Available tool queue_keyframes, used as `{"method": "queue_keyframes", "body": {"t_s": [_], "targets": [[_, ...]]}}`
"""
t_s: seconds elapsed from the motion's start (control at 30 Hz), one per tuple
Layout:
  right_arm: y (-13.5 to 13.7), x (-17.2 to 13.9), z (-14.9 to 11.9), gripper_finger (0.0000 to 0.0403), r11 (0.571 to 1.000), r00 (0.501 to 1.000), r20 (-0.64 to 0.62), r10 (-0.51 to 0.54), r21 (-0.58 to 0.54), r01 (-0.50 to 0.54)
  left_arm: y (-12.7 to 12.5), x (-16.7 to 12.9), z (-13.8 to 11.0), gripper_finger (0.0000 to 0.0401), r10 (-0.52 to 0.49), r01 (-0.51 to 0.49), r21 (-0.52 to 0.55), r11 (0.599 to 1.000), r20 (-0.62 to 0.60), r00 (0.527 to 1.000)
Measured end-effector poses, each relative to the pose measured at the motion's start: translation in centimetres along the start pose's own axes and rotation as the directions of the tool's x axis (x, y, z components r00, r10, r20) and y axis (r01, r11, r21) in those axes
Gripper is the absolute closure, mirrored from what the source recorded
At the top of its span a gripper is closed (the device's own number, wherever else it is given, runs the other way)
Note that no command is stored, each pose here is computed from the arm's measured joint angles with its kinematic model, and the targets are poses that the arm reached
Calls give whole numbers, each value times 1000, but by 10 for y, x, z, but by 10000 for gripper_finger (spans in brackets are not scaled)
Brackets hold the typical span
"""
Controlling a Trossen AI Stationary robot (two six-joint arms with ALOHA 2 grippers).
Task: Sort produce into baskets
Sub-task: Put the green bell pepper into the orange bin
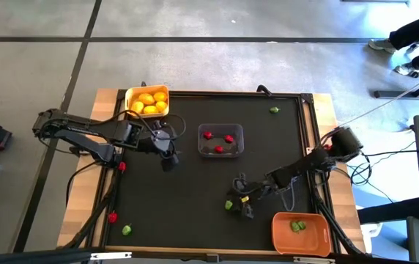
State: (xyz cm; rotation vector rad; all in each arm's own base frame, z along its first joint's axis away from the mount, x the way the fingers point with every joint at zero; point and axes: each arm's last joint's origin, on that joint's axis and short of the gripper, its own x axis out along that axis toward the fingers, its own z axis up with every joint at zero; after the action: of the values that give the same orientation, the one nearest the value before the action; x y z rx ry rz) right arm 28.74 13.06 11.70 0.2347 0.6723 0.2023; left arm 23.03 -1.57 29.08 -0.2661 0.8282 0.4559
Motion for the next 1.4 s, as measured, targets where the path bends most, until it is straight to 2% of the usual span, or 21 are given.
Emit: {"method": "queue_keyframes", "body": {"t_s": [0.1,0.2,0.5,0.77,0.97,1.13,1.4], "targets": [[1,13,-1,100,1000,1000,-22,-9,-6,9,0,0,0,97,0,0,0,1000,0,1000],[5,21,-3,124,999,999,-42,-13,-37,12,0,0,0,97,0,0,9,1000,-1,1000],[10,24,-16,250,988,988,-84,-133,-91,126,0,0,0,97,1,-1,18,1000,-2,1000],[9,23,-17,335,987,986,-84,-141,-87,134,0,0,0,97,1,-1,26,1000,-2,1000],[14,13,-10,350,997,992,-104,-70,-27,68,0,0,0,97,1,-1,20,1000,-1,1000],[21,-9,6,351,999,992,-126,12,31,-8,0,0,0,97,1,-1,21,1000,1,1000],[32,-61,15,352,994,972,-233,18,112,8,0,0,1,97,12,-12,30,999,13,1000]]}}
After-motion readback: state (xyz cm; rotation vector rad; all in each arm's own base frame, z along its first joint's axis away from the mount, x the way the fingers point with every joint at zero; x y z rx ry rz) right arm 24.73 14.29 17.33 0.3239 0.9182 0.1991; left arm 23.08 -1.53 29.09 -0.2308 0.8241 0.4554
